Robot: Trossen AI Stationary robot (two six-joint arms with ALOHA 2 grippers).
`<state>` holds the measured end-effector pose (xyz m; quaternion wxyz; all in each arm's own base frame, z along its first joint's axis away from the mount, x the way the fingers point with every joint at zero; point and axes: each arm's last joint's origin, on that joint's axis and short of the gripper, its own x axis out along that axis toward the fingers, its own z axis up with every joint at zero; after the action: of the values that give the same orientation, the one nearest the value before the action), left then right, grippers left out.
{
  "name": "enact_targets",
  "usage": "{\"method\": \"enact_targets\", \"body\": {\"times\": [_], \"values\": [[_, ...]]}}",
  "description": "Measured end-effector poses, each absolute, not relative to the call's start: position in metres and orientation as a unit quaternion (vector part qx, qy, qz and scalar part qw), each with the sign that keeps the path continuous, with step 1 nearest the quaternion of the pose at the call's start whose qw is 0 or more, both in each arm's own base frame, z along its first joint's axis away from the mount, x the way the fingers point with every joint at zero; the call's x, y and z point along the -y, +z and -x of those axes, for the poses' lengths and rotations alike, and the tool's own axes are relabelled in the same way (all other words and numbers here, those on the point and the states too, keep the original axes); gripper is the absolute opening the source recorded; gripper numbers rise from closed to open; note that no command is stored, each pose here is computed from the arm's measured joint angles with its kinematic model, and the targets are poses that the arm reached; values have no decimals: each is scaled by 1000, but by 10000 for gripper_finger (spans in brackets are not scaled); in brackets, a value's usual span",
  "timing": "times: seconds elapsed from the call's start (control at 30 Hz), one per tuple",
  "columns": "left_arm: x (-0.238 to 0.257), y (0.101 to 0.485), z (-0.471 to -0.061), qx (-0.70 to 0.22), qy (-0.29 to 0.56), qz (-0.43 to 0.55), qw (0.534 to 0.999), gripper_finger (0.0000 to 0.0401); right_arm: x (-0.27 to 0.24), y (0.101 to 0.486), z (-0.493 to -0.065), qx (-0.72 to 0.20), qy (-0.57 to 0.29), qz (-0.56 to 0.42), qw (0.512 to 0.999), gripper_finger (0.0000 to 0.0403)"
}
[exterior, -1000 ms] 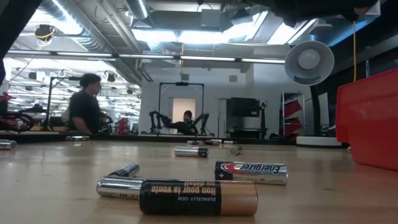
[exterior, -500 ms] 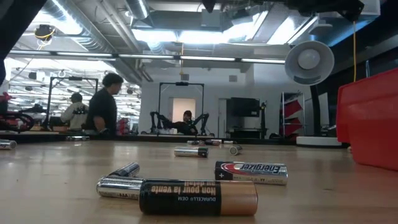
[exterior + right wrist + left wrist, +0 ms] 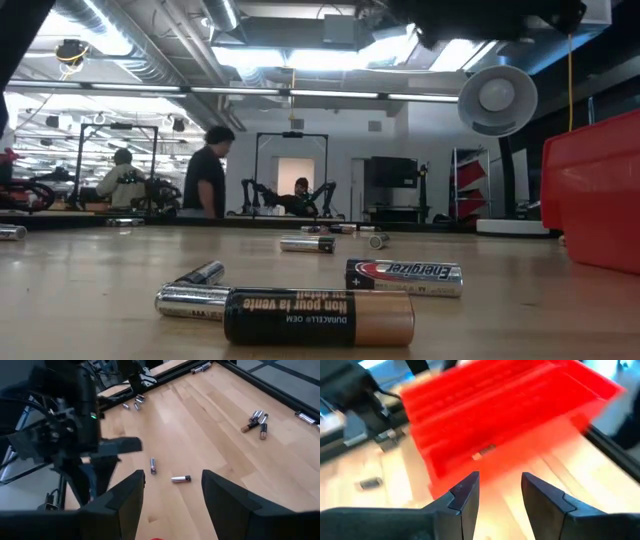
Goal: Sort batteries
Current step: Adjust the red bins
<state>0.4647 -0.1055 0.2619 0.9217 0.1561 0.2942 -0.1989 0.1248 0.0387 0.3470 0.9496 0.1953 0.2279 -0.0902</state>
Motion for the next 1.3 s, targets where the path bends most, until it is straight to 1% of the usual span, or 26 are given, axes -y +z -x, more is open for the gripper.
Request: {"method": "enact_targets", "body": {"times": [0.1, 0.23, 0.4, 0.47, 0.67, 0.77, 0.83, 0.9, 1.07, 1.13, 1.2, 1.3], "values": [[117, 265, -445, -358, -212, -150, 897, 137, -40, 349, -126, -220, -80, -202, 951, 199], [142, 255, -419, -460, -220, -120, 852, 137, -43, 350, -131, -220, -57, -198, 954, 199], [188, 252, -388, -518, -240, -106, 814, 137, -51, 348, -146, -225, -24, -182, 957, 199], [205, 252, -379, -524, -241, -96, 811, 137, -56, 347, -155, -230, -2, -174, 958, 199], [229, 251, -368, -523, -180, -58, 831, 137, -73, 338, -186, -245, 71, -163, 953, 199], [233, 244, -366, -526, -176, -84, 827, 137, -80, 334, -200, -243, 85, -176, 950, 199], [234, 232, -366, -530, -186, -116, 819, 137, -88, 330, -209, -241, 92, -188, 948, 199], [231, 220, -366, -532, -188, -128, 815, 137, -96, 328, -216, -230, 88, -200, 949, 199], [223, 197, -369, -528, -174, -109, 824, 137, -113, 323, -225, -221, 92, -239, 941, 199], [223, 192, -369, -518, -181, -114, 828, 137, -117, 323, -222, -238, 89, -263, 931, 199], [223, 187, -365, -521, -189, -128, 822, 137, -120, 326, -217, -265, 77, -288, 917, 199], [225, 183, -358, -524, -202, -151, 814, 137, -123, 335, -207, -309, 26, -331, 891, 199]]}}
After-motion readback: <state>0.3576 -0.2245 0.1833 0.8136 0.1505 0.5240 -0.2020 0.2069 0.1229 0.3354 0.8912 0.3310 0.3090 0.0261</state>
